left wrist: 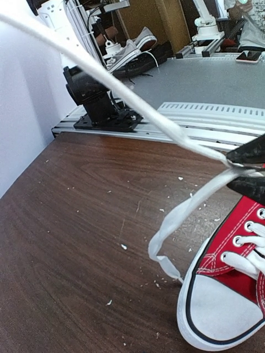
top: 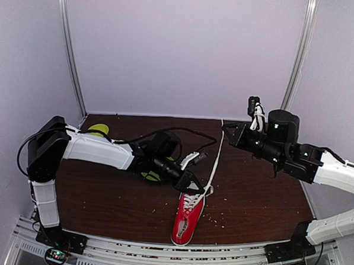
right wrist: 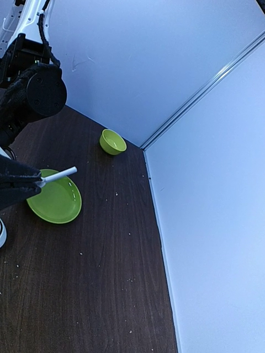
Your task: Tie the shoes
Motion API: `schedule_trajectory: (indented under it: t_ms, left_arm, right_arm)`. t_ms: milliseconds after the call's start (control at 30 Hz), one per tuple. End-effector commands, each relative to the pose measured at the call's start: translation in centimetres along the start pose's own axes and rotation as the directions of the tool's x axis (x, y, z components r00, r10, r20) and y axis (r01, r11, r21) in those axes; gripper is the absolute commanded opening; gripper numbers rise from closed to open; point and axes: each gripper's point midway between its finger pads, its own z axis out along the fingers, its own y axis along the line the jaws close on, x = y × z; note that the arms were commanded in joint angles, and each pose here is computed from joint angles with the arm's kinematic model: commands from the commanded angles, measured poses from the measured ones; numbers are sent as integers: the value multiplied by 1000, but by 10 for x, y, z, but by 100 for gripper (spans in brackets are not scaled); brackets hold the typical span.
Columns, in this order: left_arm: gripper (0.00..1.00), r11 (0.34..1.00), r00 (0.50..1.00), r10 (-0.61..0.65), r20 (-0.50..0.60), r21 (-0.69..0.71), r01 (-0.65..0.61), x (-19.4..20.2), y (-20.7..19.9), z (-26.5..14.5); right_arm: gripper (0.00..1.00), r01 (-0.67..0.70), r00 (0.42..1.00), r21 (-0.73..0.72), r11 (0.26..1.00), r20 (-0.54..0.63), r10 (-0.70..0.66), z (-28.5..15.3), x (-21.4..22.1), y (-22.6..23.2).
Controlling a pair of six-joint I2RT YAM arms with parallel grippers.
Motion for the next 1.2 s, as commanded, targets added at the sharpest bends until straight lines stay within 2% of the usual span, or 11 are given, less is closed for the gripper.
schedule_trajectory:
  t_ms: [0, 167, 367, 533, 667, 800, 900, 1033, 1167]
  left_arm:
    - [14, 997, 998, 51, 41, 48, -53, -18, -11, 3]
    - [19, 997, 998, 50, 35, 61, -52, -17, -12, 4]
    - [21, 998, 999, 38, 24, 57, -40, -15, -8, 8]
    - [38, 998, 998, 65, -4, -2, -65, -8, 2, 7]
    - [46, 993, 996, 91, -17, -70, -92, -2, 8, -1]
    - [53, 974, 976, 183, 120, -155, -163, -15, -3, -30]
    - [58, 928, 925, 280, 257, -321, -191, -27, -4, -71]
    - [71, 850, 850, 363, 381, -510, -135, -42, -3, -132]
    - [76, 815, 850, 305, 430, -580, 1, -44, 16, -183]
  right_arm:
    - [0, -13, 999, -49, 999, 31, 15, -2, -13, 17]
    - [0, -13, 999, -49, 999, 33, 15, -2, -14, 16]
    - [0, -15, 999, -51, 999, 32, 17, -1, -14, 17]
    - [0, -17, 999, -33, 999, 40, 18, -3, -13, 12]
    - [0, -35, 998, 38, 999, 57, 33, -13, -11, -7]
    - [0, -109, 994, 243, 964, 49, 100, -34, 19, -66]
    - [0, -130, 990, 406, 904, -3, 144, -54, 60, -116]
    - [0, -139, 973, 544, 828, -80, 216, -80, 113, -165]
    - [0, -125, 959, 631, 766, -120, 256, -102, 141, -193]
